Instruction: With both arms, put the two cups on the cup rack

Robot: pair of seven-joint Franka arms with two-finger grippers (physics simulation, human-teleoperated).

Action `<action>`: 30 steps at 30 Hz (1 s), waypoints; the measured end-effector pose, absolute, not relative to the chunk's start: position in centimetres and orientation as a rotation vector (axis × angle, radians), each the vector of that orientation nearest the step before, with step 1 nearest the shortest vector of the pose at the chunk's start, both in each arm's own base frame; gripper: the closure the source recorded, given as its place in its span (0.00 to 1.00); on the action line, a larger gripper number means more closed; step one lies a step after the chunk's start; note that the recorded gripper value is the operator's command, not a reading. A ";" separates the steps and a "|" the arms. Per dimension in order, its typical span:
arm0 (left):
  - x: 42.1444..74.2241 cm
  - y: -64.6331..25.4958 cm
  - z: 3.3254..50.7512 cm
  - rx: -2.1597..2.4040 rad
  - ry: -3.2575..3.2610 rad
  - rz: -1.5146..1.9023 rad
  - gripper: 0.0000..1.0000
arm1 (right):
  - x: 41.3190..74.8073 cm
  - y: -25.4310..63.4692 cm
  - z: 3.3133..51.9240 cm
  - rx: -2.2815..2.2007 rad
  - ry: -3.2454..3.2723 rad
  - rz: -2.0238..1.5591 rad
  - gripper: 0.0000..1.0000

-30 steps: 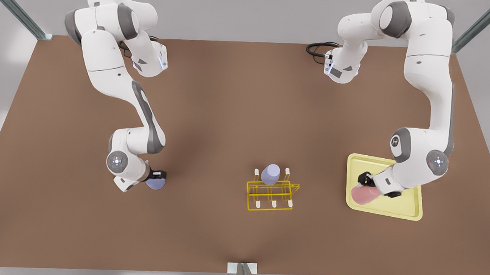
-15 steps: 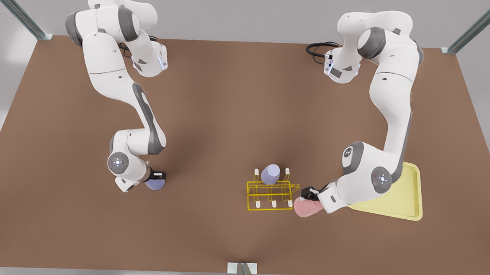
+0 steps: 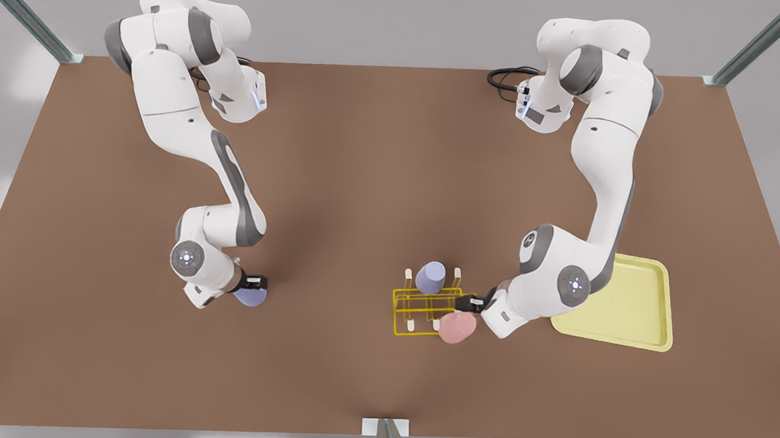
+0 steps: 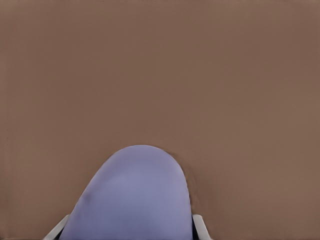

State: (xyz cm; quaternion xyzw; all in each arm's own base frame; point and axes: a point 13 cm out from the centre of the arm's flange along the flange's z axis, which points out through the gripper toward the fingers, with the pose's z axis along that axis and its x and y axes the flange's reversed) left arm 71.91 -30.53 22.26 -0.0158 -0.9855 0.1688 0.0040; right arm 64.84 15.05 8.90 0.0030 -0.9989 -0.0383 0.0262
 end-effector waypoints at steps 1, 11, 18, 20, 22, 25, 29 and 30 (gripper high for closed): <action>72.5 -29.0 24.7 -0.042 -3.119 0.492 0.00 | 65.3 16.1 9.7 0.024 -3.098 -0.139 0.18; 57.5 -13.2 39.6 -0.021 -2.998 -0.143 0.00 | 69.4 34.6 20.1 0.063 -3.154 -0.690 0.18; 54.7 -11.0 38.9 -0.008 -2.866 -0.117 0.00 | 73.1 41.2 20.7 0.041 -3.111 -0.966 0.18; 54.4 -11.1 39.0 -0.021 -2.852 -0.115 0.00 | 73.8 42.0 21.0 0.029 -3.102 -1.019 0.18; 54.1 -11.1 38.9 -0.031 -2.842 -0.113 0.00 | 74.5 42.7 21.6 0.019 -3.095 -1.073 0.18; 53.9 -11.1 38.9 -0.043 -2.832 -0.110 0.00 | 74.8 44.0 22.4 -0.001 -3.068 -1.152 0.18; 53.7 -11.1 38.9 -0.058 -2.824 -0.107 0.00 | 74.2 46.2 22.7 -0.013 -3.028 -1.232 0.18; 53.7 -11.1 38.9 -0.061 -2.822 -0.106 0.00 | 74.1 46.5 22.6 -0.018 -3.023 -1.245 0.18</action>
